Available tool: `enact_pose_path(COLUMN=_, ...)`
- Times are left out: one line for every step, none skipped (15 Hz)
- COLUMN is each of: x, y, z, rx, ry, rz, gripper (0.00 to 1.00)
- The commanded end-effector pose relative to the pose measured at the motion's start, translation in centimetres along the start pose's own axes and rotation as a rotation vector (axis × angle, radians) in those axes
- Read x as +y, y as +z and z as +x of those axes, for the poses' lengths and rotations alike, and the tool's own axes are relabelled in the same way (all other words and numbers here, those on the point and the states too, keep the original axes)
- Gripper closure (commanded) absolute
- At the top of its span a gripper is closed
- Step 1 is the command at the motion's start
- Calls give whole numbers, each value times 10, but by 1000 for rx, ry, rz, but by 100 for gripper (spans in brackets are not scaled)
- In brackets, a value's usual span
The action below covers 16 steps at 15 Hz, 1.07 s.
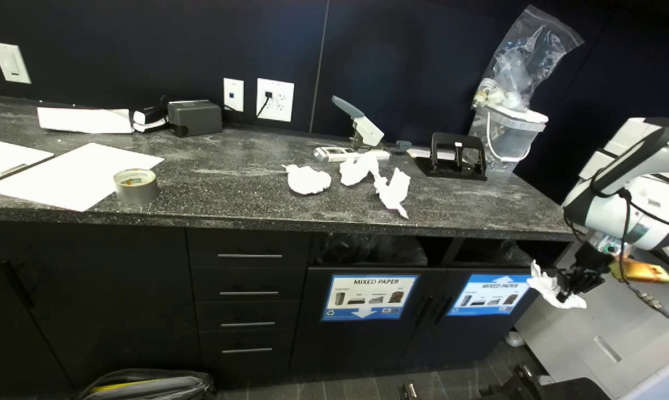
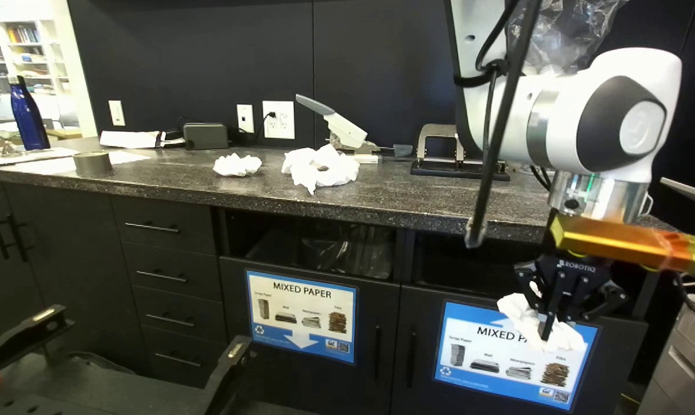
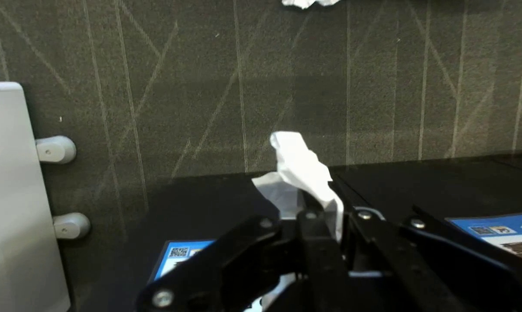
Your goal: Put the papers in the first bin
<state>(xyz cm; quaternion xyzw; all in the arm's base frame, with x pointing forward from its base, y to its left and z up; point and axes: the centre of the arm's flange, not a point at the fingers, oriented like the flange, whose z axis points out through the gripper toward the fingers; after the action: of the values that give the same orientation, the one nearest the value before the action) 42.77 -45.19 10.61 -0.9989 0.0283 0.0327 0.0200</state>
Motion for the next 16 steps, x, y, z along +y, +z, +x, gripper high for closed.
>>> enact_pose_path(x=1, y=32, z=-30, rx=187, ry=-57, rz=-17, gripper=91)
enact_pose_path(x=3, y=39, z=-30, rx=233, ry=-75, rz=-34, gripper=90)
enact_pose_path(x=4, y=45, z=-26, rx=279, ry=-95, rz=-42, gripper=91)
enact_pose_path(x=4, y=52, z=-24, rx=324, ry=-114, rz=-46, gripper=90)
enact_pose_path(x=3, y=56, z=-19, rx=371, ry=-131, rz=-47, gripper=91)
enact_pose_path(x=2, y=58, z=-14, rx=420, ry=-145, rz=-39, gripper=89)
enact_pose_path(x=1, y=58, z=-8, rx=469, ry=-155, rz=-31, gripper=90)
enact_pose_path(x=0, y=56, z=-4, rx=518, ry=-165, rz=-22, gripper=89)
enact_pose_path(x=0, y=54, z=0, rx=568, ry=-178, rz=-12, gripper=91)
enact_pose_path(x=1, y=54, z=2, rx=616, ry=-187, rz=-1, gripper=90)
enact_pose_path(x=2, y=52, z=6, rx=664, ry=-193, rz=12, gripper=91)
enact_pose_path(x=4, y=52, z=8, rx=711, ry=-201, rz=29, gripper=90)
enact_pose_path(x=6, y=54, z=10, rx=755, ry=-209, rz=43, gripper=90)
enact_pose_path(x=8, y=56, z=13, rx=797, ry=-217, rz=59, gripper=89)
enact_pose_path(x=11, y=60, z=16, rx=838, ry=-224, rz=71, gripper=90)
enact_pose_path(x=13, y=62, z=21, rx=872, ry=-225, rz=82, gripper=90)
